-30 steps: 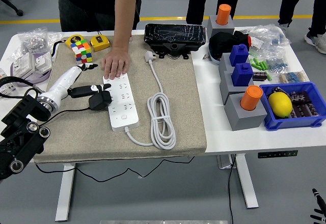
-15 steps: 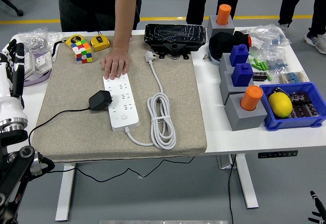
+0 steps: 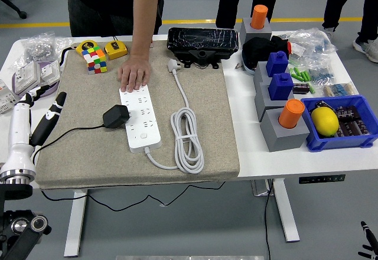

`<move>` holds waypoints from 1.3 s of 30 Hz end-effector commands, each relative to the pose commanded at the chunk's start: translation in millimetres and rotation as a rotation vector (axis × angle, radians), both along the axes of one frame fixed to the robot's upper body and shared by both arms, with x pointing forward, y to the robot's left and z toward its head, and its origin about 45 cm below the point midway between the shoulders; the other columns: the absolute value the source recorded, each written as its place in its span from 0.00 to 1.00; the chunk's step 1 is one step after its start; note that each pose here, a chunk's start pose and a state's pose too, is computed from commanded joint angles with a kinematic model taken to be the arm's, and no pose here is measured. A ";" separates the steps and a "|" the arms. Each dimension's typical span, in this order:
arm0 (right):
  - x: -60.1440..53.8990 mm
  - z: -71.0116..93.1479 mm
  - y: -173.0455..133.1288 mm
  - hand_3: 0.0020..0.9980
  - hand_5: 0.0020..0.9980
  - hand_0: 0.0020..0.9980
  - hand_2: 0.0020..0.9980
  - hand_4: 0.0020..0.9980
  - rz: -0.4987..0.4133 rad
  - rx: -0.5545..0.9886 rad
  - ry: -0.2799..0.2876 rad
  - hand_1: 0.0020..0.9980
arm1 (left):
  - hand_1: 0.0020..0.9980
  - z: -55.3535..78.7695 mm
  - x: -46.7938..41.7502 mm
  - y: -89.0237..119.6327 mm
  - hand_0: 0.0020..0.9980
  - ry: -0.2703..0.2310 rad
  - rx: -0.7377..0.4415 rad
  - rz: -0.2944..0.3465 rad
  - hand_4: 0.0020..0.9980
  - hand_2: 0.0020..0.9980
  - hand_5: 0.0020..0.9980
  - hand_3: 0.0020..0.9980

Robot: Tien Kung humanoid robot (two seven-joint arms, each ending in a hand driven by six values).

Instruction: Pick up the plug,place it near the board,insert it into the board,press the button

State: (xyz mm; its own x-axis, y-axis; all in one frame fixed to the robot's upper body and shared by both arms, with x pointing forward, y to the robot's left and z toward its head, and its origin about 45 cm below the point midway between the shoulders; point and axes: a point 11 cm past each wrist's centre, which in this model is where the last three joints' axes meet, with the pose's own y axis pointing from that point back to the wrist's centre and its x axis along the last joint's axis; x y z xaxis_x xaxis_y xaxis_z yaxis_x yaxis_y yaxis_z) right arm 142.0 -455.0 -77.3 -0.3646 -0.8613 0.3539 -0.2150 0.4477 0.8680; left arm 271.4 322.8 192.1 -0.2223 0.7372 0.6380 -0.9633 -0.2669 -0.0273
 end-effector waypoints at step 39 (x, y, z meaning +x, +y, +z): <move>2.3 2.0 -3.1 0.81 1.00 1.00 0.76 1.00 0.007 -0.005 0.001 0.85 | 0.98 -48.2 12.6 -49.5 1.00 0.317 0.078 -0.307 1.00 0.95 1.00 0.93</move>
